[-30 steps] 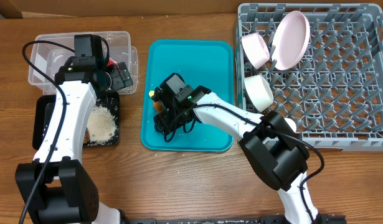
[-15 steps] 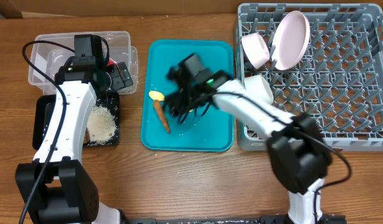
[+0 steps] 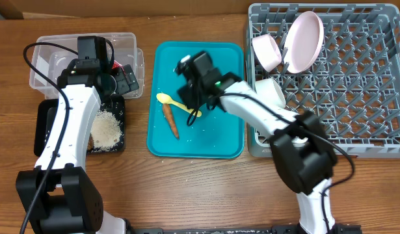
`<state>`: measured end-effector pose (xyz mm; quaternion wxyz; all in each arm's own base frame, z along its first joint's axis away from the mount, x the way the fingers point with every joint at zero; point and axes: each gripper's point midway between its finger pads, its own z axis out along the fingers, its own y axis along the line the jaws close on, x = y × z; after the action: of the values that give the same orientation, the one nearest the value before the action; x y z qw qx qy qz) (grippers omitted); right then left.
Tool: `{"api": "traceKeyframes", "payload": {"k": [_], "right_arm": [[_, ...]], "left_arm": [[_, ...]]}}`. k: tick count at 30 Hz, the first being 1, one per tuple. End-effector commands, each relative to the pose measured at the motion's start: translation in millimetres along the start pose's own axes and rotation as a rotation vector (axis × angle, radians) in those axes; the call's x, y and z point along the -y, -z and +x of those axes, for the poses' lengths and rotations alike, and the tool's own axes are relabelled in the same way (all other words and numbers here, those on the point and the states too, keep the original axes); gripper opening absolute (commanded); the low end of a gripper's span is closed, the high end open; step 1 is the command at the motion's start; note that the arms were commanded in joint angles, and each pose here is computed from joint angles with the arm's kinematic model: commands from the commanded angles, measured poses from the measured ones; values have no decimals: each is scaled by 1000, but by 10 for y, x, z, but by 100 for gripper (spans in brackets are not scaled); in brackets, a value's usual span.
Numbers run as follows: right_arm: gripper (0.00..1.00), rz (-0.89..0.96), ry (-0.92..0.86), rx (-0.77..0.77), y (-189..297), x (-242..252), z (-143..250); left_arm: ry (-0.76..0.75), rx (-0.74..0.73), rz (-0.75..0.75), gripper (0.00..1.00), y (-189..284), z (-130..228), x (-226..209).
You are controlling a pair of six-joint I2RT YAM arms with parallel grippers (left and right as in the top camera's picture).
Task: Sort waste into correct bins and load items into the dishwasher
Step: 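Grasp the yellow spoon with the right gripper and lift it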
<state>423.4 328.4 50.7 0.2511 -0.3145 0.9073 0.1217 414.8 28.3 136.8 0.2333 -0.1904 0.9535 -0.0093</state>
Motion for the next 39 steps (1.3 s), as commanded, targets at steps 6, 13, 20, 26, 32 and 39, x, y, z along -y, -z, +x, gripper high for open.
{"api": "traceKeyframes", "payload": {"k": [6,13,20,26,32,39], "right_arm": [[64,44,60,-98,-291,-82,284],[30,37,65,-117,-330,-157,363],[4,24,29,-145,-324,-278,435],[4,26,1,-152,-210,-282,418],[4,27,-16,-139,-154,-286,372],[54,23,-65,-54,-174,-297,165]], "left_arm": [[6,38,1,100,103,-90,12],[6,38,1,100,103,-91,12],[6,38,1,100,103,-90,12],[6,38,1,100,103,-90,12],[6,38,1,100,103,-90,12],[6,38,1,100,103,-90,12]]}}
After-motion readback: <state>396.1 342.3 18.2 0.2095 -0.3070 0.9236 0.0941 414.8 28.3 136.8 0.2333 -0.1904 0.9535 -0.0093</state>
